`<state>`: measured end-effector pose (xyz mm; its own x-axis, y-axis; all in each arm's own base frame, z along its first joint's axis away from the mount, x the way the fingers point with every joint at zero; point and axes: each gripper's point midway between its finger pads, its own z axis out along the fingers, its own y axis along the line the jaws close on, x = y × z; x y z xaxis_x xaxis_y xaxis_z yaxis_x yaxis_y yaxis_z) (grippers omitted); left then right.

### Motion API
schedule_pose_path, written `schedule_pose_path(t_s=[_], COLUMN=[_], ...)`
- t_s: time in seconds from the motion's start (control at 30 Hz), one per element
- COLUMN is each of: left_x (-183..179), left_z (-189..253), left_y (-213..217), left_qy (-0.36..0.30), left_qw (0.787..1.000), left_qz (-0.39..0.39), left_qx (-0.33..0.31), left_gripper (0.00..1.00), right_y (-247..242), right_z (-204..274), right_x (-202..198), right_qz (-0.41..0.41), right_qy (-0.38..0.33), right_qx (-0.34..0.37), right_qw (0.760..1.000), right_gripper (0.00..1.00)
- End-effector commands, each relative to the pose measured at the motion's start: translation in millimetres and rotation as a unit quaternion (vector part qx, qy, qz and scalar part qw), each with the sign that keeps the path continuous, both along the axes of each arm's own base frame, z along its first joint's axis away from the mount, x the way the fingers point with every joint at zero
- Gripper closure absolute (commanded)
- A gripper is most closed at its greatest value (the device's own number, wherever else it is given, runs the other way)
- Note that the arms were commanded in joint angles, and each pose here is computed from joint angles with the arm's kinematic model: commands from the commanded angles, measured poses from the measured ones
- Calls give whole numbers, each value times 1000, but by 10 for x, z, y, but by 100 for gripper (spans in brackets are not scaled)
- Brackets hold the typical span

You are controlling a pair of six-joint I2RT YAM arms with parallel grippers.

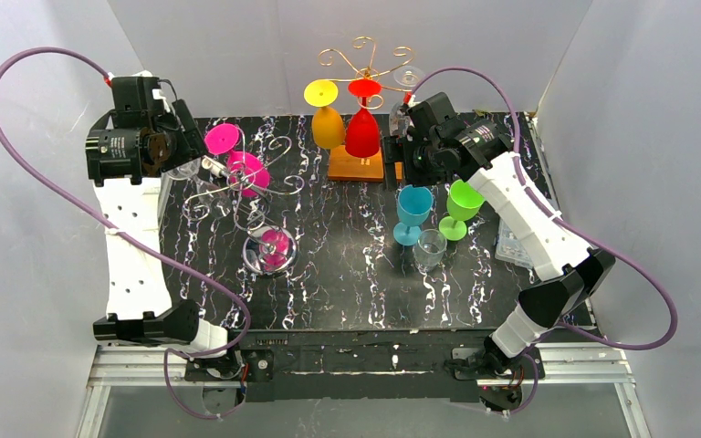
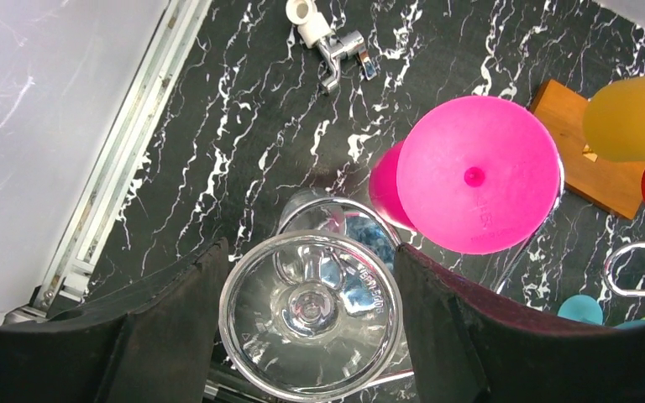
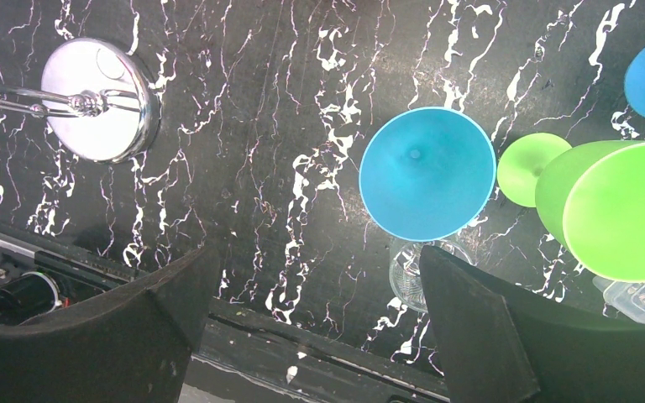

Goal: Take the wine glass off the wine glass rack
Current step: Pick up the wine glass from the wine rack.

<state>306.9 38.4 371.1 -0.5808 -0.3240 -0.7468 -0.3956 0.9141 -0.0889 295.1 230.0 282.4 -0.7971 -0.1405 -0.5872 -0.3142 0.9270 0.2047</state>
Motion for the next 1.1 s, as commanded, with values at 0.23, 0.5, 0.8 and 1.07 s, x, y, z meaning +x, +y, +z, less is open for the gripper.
schedule_pose_path(t_s=[0.23, 0.5, 0.8, 1.07], left_x=[116, 252, 324, 300], left_z=[214, 231, 180, 143], left_y=[124, 159, 39, -66], left_qy=[-31, -32, -29, -27], left_qw=[999, 999, 999, 999], left_qz=[22, 25, -9, -36], left_qx=[22, 30, 11, -4], left_gripper=[50, 51, 53, 53], right_y=[18, 45, 61, 60], right_z=[138, 122, 131, 124], right_x=[51, 79, 92, 91], right_qz=[-2, -1, 0, -1], right_qy=[-21, -20, -22, -21], right_qx=[15, 15, 16, 17], right_qw=[1000, 1000, 1000, 1000], right_gripper=[2, 2, 2, 1])
